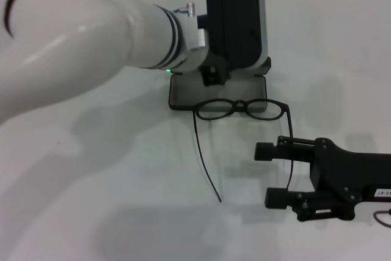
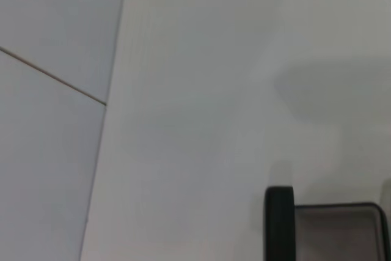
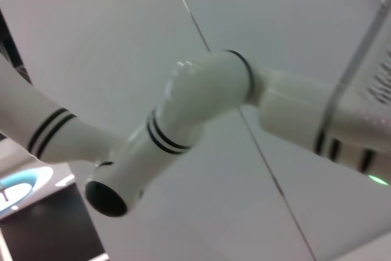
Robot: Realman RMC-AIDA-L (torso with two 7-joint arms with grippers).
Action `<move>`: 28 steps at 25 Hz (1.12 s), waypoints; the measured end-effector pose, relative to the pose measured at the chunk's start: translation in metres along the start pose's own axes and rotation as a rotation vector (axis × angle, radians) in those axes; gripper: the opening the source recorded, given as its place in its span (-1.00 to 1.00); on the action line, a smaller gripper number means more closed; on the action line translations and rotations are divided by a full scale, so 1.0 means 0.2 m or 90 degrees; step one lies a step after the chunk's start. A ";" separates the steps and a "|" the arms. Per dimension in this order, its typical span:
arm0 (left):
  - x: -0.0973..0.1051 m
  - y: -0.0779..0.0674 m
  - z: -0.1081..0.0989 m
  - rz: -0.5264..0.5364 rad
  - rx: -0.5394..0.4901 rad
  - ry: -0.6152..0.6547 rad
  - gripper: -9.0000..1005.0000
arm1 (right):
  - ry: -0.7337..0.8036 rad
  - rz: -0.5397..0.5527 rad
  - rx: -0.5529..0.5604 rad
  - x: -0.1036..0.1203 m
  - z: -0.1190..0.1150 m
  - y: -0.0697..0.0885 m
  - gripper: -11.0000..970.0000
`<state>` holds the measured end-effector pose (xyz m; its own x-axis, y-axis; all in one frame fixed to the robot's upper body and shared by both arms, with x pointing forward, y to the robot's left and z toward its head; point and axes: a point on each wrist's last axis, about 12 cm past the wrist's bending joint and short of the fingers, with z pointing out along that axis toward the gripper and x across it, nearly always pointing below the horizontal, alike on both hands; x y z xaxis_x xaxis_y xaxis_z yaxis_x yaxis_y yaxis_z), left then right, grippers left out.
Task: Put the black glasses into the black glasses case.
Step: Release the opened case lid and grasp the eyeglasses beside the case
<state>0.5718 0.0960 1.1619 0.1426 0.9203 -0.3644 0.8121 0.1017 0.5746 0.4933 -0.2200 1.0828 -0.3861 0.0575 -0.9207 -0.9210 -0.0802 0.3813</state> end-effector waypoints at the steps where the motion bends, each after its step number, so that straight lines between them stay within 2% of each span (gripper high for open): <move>1: -0.01 0.01 -0.02 -0.009 -0.001 -0.009 -0.19 | 0.006 -0.001 0.009 0.00 -0.01 -0.01 0.65; 5: -0.03 0.06 -0.14 -0.065 -0.028 -0.068 -0.20 | 0.044 -0.009 0.042 -0.03 -0.07 -0.05 0.65; 8: -0.02 0.10 -0.27 -0.140 -0.061 -0.147 -0.20 | 0.068 -0.031 0.055 -0.10 -0.11 -0.09 0.64; 11: 0.03 0.14 -0.39 -0.226 -0.079 -0.230 -0.19 | 0.097 -0.060 0.064 -0.23 -0.14 -0.16 0.58; 13: 0.10 0.16 -0.47 -0.311 -0.082 -0.298 -0.19 | 0.128 -0.061 0.065 -0.31 -0.13 -0.21 0.54; 14: 0.10 0.16 -0.47 -0.311 -0.082 -0.298 -0.18 | 0.153 -0.056 0.066 -0.36 -0.11 -0.25 0.52; 15: 0.13 0.17 -0.50 -0.339 -0.078 -0.325 -0.18 | 0.177 -0.050 0.065 -0.39 -0.09 -0.27 0.50; 16: 0.21 0.15 -0.55 -0.390 -0.061 -0.395 -0.19 | 0.199 -0.047 0.065 -0.43 -0.07 -0.29 0.48; 20: 0.35 0.05 -0.61 -0.414 -0.024 -0.497 -0.27 | 0.300 -0.045 0.059 -0.54 0.04 -0.37 0.39; 23: 0.44 -0.03 -0.61 -0.416 0.007 -0.513 -0.33 | 0.374 -0.039 0.060 -0.61 0.13 -0.42 0.31; 27: 0.56 -0.13 -0.60 -0.431 0.068 -0.519 -0.76 | 0.481 -0.036 0.063 -0.69 0.29 -0.47 0.08; 28: 0.61 -0.17 -0.60 -0.452 0.079 -0.534 -0.76 | 0.510 -0.040 0.067 -0.71 0.34 -0.48 0.02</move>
<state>0.4949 0.2503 1.1855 -0.0787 0.1147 -0.9903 0.9056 0.4236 -0.0229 0.6326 -0.1533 1.1819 -0.2157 -0.6742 -0.7064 -0.9553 -0.0041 0.2956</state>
